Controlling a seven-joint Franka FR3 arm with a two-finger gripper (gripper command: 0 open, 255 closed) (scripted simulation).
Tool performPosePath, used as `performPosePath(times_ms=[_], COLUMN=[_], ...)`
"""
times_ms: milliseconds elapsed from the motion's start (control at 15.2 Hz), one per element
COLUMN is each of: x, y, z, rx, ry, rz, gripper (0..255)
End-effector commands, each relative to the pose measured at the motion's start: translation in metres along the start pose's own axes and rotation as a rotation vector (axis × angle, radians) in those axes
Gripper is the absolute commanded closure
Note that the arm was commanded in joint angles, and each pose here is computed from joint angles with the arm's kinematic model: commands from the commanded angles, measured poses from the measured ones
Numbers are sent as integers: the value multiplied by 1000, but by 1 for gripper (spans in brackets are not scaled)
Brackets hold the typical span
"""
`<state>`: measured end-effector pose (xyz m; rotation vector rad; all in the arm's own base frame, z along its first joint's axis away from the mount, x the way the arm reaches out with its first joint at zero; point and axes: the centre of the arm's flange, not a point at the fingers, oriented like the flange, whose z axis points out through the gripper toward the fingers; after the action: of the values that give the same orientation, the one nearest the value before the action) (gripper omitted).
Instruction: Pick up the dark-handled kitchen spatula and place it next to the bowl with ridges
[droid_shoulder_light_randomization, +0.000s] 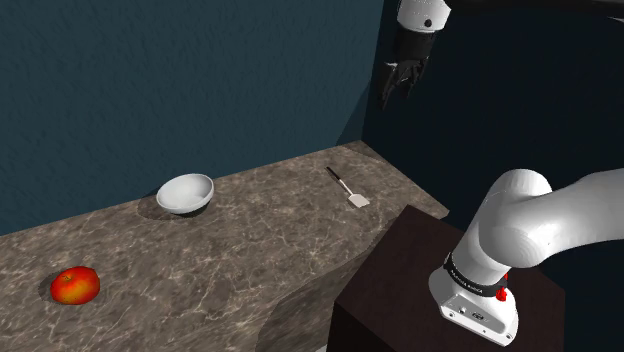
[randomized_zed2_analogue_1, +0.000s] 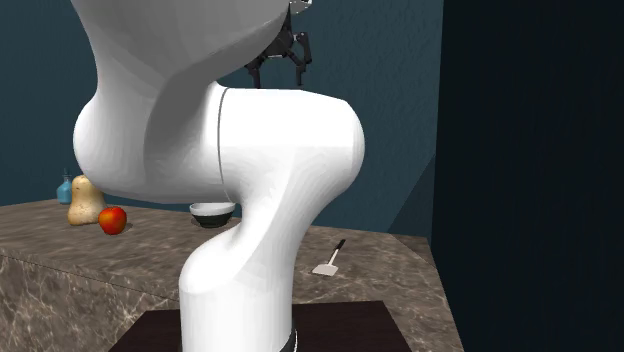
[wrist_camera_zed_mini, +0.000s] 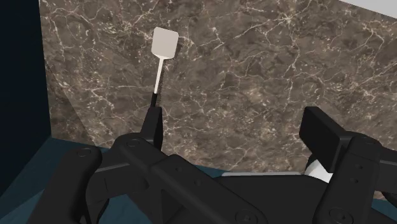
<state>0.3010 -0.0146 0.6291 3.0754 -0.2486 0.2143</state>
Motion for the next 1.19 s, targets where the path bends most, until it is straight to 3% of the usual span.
performPosePath(times_ms=[0,1122], x=[0,82], y=[0,48], z=[0,206], rx=[0,5], ry=[0,-36], rz=[0,114], gripper=[0,0])
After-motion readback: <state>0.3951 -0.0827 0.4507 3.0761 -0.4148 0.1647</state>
